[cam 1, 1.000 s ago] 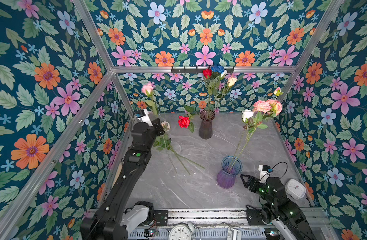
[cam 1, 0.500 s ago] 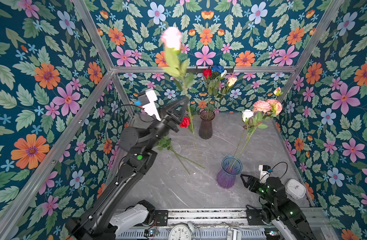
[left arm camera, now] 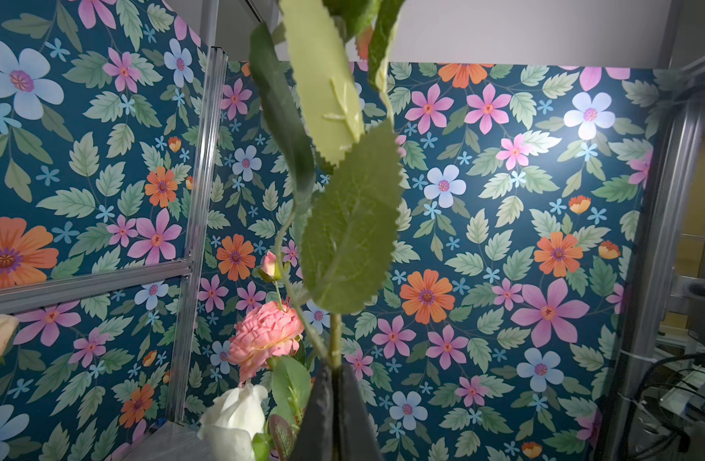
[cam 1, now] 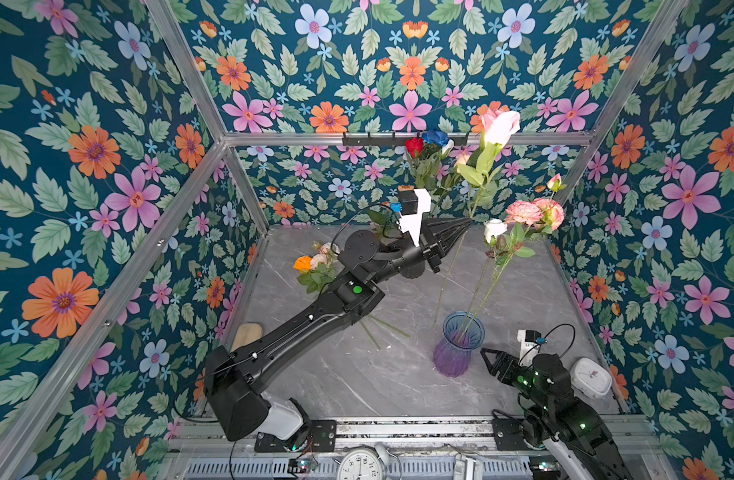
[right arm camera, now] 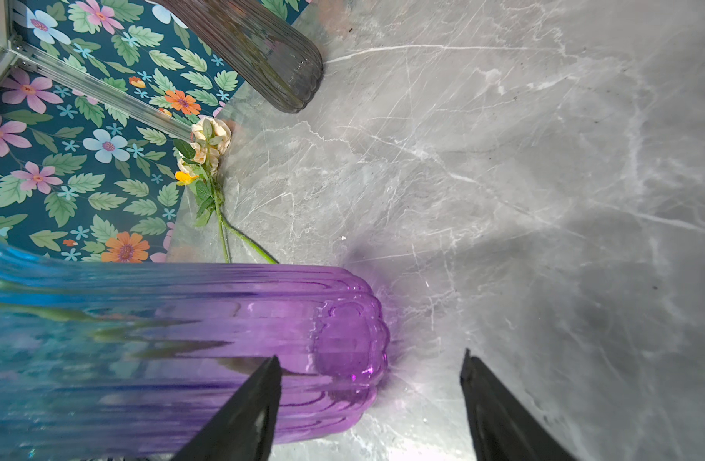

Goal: Arrange flowers in a vase
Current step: Place the flower in the vase, then pick up the flower from the top-left of the table, then place the flower in the vase.

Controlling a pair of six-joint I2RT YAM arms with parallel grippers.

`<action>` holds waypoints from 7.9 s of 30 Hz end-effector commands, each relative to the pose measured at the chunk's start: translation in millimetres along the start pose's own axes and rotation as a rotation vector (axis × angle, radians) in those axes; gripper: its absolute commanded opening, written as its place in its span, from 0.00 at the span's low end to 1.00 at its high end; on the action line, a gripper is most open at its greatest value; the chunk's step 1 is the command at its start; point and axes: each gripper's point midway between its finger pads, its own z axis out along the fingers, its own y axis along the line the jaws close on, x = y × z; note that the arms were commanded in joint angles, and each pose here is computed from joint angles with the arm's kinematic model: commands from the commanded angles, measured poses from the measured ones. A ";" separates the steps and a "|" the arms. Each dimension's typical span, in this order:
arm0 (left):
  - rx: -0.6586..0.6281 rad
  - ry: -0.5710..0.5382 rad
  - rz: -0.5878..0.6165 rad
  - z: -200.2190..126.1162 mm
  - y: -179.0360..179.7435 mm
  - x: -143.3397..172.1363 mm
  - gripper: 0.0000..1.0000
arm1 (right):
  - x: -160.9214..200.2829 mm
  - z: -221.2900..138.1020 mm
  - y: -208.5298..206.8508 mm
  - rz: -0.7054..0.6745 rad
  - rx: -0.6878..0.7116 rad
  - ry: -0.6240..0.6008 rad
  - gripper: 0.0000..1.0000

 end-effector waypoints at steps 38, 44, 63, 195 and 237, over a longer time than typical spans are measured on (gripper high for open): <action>0.104 0.108 -0.140 -16.0 -8.2 114.4 0.23 | -1.1 0.8 3.0 -0.009 -0.015 -0.004 0.73; 0.006 0.135 -0.080 -22.1 3.5 112.4 0.47 | -1.3 1.0 3.1 -0.011 -0.015 -0.004 0.73; -1.394 0.004 -0.152 -358.4 154.0 73.2 0.35 | -0.8 4.2 1.6 -0.005 0.001 0.009 0.73; -0.099 0.293 -0.155 -83.3 -29.0 95.6 0.70 | -169.2 -172.2 281.7 -0.478 -0.588 -0.201 0.00; -0.597 0.110 -0.444 -225.7 106.8 113.9 0.66 | -158.5 -62.1 220.5 -0.498 -0.333 -0.129 0.00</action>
